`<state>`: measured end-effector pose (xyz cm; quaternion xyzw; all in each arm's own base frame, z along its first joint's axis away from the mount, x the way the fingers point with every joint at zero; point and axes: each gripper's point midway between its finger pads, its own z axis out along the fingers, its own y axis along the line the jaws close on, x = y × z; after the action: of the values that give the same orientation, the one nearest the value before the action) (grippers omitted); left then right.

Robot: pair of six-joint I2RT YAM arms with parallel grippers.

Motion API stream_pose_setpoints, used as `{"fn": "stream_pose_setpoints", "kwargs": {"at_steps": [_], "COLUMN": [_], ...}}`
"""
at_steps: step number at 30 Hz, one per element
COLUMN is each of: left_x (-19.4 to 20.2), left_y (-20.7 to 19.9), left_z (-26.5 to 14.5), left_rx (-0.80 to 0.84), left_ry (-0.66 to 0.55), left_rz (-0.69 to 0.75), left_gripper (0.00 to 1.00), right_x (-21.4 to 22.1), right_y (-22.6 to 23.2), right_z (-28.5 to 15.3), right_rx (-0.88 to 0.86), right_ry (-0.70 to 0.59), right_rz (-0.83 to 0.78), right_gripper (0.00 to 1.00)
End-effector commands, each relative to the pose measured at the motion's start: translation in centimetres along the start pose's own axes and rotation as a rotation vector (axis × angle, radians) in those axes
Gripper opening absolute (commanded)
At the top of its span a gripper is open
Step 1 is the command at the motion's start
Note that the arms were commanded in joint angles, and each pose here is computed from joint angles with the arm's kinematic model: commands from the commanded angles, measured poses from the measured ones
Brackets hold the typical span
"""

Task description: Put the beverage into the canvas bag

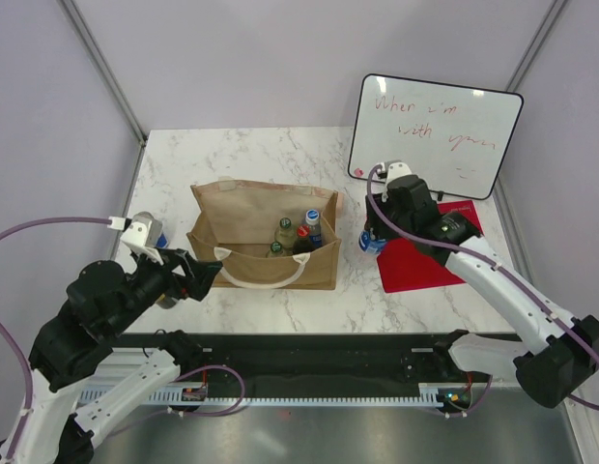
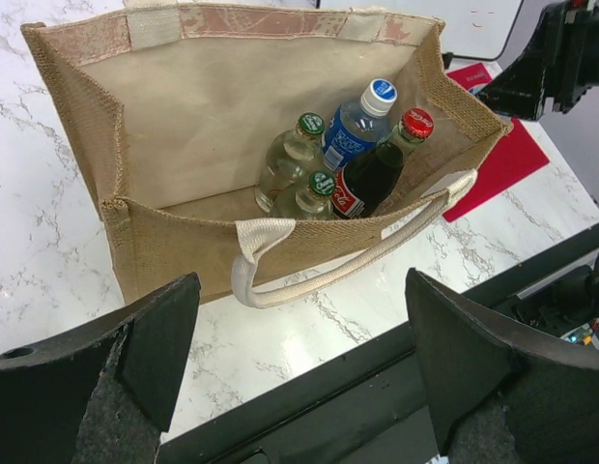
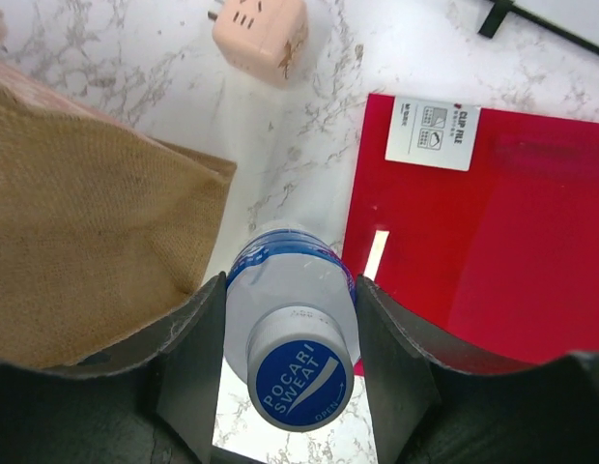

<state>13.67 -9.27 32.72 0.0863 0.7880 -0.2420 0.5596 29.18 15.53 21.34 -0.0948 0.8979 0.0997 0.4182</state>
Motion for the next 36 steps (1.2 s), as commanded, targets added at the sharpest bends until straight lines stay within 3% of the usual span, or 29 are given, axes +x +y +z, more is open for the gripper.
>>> {"fn": "stream_pose_setpoints", "kwargs": {"at_steps": [1, 6, 19, 25, 36], "left_x": [-1.1, -1.3, -1.7, -2.0, -2.1], "left_y": [-0.1, 0.4, 0.3, 0.1, 0.2], "left_z": [0.3, 0.5, 0.8, 1.0, 1.1], "left_rx": [-0.02, -0.052, -0.057, -0.059, -0.066], "left_ry": [-0.017, -0.025, -0.024, -0.022, -0.023], "left_rz": [-0.042, -0.043, -0.047, -0.045, -0.043], "left_gripper": [0.93, 0.93, 0.93, 0.93, 0.93], "right_x": [-2.6, -0.8, 3.5, 4.4, 5.7], "right_y": [1.1, 2.1, 2.4, 2.4, 2.2], "right_z": [0.8, 2.2, 3.3, 3.5, 4.1], "right_rx": [-0.029, -0.072, -0.105, -0.106, -0.109], "right_ry": [-0.129, -0.105, -0.038, -0.004, 0.02], "right_rz": [-0.028, -0.02, -0.025, -0.041, -0.073], "right_gripper": [0.07, 0.18, 0.65, 0.73, 0.77]}}
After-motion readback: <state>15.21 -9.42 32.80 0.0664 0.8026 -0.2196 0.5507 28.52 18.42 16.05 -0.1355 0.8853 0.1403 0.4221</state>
